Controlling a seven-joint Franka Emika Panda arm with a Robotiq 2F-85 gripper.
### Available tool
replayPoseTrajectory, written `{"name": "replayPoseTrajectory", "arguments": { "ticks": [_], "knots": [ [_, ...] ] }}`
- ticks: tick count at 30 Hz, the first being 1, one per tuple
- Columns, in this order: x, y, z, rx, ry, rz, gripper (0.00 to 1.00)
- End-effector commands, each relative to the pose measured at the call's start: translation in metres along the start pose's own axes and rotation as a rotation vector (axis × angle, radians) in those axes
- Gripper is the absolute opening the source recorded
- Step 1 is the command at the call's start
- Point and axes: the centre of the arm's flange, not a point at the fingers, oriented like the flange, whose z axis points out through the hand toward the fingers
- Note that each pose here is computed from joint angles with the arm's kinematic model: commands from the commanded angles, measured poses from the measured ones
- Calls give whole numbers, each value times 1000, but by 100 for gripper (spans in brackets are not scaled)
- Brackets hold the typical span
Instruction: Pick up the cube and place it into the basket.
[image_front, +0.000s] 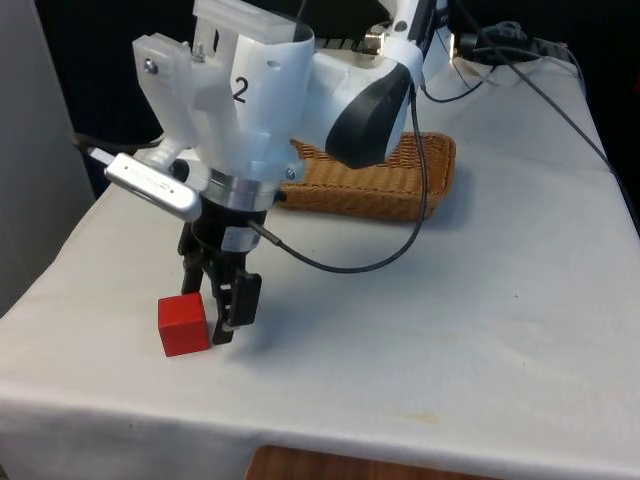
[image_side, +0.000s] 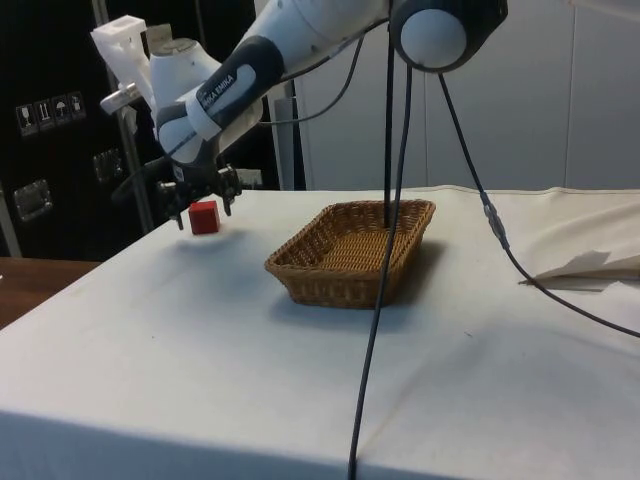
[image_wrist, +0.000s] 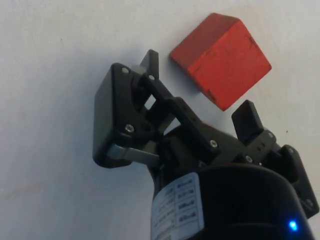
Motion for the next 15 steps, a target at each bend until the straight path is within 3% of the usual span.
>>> {"name": "replayPoseTrajectory", "arguments": {
  "ticks": [1, 15],
  "knots": [
    [0, -1, 1, -1, 9, 6, 100],
    [4, 2, 16, 8, 31, 6, 100]
  ]
}}
